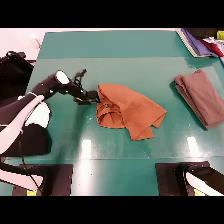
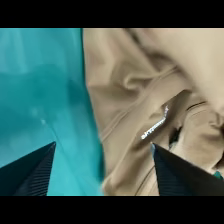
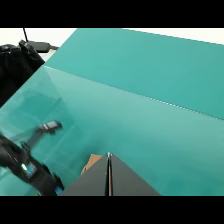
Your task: Fold the shirts.
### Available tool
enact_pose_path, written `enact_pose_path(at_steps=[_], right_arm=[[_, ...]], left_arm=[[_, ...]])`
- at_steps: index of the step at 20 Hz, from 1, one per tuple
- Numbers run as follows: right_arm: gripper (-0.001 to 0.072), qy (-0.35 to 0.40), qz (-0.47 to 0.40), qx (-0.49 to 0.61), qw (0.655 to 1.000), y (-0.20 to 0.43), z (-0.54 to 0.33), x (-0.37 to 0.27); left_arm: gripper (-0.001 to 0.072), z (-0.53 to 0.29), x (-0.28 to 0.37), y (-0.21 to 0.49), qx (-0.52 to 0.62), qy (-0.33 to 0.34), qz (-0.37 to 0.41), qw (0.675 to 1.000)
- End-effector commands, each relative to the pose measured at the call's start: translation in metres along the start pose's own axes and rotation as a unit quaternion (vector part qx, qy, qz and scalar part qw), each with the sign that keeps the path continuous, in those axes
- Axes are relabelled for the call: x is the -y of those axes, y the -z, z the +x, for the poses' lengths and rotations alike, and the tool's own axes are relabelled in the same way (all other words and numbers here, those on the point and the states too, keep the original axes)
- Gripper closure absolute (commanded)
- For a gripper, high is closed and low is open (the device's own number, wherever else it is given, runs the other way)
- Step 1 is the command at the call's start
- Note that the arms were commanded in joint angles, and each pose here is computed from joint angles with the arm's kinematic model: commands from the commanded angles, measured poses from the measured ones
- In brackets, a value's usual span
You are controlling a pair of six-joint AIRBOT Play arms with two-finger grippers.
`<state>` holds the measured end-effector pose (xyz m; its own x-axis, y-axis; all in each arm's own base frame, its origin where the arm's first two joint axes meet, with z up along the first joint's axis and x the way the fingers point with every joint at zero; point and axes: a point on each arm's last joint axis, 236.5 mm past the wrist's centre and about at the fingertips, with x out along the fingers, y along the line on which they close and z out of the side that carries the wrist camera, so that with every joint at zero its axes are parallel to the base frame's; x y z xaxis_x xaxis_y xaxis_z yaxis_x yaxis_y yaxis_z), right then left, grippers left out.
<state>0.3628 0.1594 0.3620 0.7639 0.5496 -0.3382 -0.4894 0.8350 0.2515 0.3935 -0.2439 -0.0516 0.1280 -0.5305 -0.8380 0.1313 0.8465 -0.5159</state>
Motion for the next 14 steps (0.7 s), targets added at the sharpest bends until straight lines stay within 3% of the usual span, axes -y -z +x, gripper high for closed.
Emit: enact_pose_path(at_steps=[1,2,3,5,6,9,11,12,13,14], right_arm=[[0.0689,0.0,0.0,-0.003,1.0,0.001,0.0,0.0],[0.0689,0.0,0.0,-0.005,1.0,0.002,0.0,0.0],[0.0689,0.002,0.002,-0.011,1.0,0.005,-0.001,0.003],[0.0689,0.016,0.013,-0.046,0.999,0.021,-0.003,0.018],[0.0689,0.028,0.031,-0.08,0.996,0.037,-0.005,0.031],[0.0689,0.077,0.114,-0.201,0.97,0.115,-0.011,0.09],[0.0686,0.114,0.204,-0.267,0.935,0.193,-0.018,0.134],[0.0575,0.127,0.251,-0.294,0.913,0.234,-0.022,0.149],[0.0322,0.138,0.299,-0.318,0.889,0.277,-0.026,0.161],[0.0222,0.142,0.351,-0.34,0.861,0.323,-0.029,0.166]], left_arm=[[0.0007,0.039,0.018,0.022,-0.022,0.019,0.004,1.0],[0.0007,0.041,0.021,0.023,-0.019,0.017,0.013,1.0],[0.0076,0.04,0.023,0.023,-0.021,0.019,0.012,1.0],[0.0615,0.033,0.02,0.019,-0.025,0.016,0.02,0.999],[0.0683,0.025,0.017,0.013,-0.025,0.013,0.03,0.999],[0.0681,-0.012,-0.001,-0.017,-0.006,-0.011,0.048,0.999],[0.0681,-0.042,-0.014,-0.04,0.022,-0.032,0.056,0.998],[0.0681,-0.053,-0.019,-0.047,0.034,-0.037,0.056,0.997],[0.0681,-0.062,-0.022,-0.052,0.044,-0.041,0.056,0.997],[0.0681,-0.068,-0.025,-0.055,0.049,-0.044,0.056,0.996]])
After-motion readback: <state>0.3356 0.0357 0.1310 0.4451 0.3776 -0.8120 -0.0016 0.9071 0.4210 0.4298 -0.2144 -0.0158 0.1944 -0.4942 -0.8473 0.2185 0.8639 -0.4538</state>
